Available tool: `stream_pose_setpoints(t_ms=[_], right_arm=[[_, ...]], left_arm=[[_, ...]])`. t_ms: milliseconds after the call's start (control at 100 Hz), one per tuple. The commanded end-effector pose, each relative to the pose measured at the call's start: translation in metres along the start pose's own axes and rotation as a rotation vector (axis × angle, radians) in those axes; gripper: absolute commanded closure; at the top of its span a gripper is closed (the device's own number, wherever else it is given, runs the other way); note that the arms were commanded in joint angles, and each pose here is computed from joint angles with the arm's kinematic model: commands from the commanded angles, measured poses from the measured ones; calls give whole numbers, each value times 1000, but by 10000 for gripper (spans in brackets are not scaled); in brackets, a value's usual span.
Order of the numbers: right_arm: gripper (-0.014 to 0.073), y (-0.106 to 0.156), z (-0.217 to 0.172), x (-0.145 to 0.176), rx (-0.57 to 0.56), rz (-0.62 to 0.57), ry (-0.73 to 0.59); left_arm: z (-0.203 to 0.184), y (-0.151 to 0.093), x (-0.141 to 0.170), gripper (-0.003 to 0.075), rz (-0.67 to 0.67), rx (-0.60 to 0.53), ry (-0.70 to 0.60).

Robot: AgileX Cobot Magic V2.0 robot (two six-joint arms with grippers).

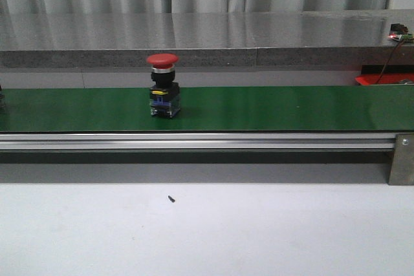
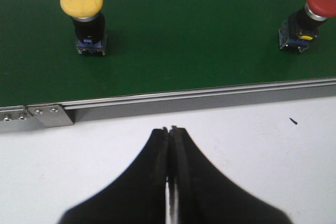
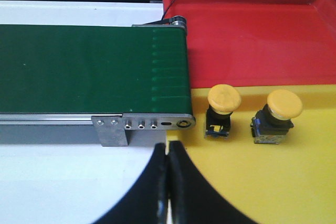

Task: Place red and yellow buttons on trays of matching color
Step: 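Set the yellow button on the belt behind the red one, open left gripper, then lower the right gripper onto the red button at the belt end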

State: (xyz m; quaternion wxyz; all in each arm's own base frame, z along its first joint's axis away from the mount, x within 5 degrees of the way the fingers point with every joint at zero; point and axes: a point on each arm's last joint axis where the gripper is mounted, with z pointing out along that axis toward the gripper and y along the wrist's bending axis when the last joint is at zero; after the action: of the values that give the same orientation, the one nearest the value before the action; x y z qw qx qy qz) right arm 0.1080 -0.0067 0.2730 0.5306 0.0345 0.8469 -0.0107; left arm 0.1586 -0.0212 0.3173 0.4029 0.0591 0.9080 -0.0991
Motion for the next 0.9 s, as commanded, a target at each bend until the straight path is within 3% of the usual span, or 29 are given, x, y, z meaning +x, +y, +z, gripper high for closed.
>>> stream_pose_setpoints(t_ms=[0, 200, 450, 730, 800, 890], right_arm=[[662, 0, -3, -15, 2, -6, -100], [662, 0, -5, -23, 2, -7, -101], [662, 1, 7, -66, 2, -10, 18], [658, 31, 41, -111, -126, -74, 173], [627, 43, 48, -120, -166, -102, 209], [514, 60, 62, -131, -211, -138, 264]], left_arm=[[-15, -5, -4, 740, -13, 7, -125], [-28, -8, 10, 740, -2, 6, -175], [-30, -8, 11, 740, 0, 8, -178], [-30, -8, 11, 740, 0, 8, -176], [-30, -8, 11, 740, 0, 8, -176], [-30, -8, 11, 740, 0, 8, -176]])
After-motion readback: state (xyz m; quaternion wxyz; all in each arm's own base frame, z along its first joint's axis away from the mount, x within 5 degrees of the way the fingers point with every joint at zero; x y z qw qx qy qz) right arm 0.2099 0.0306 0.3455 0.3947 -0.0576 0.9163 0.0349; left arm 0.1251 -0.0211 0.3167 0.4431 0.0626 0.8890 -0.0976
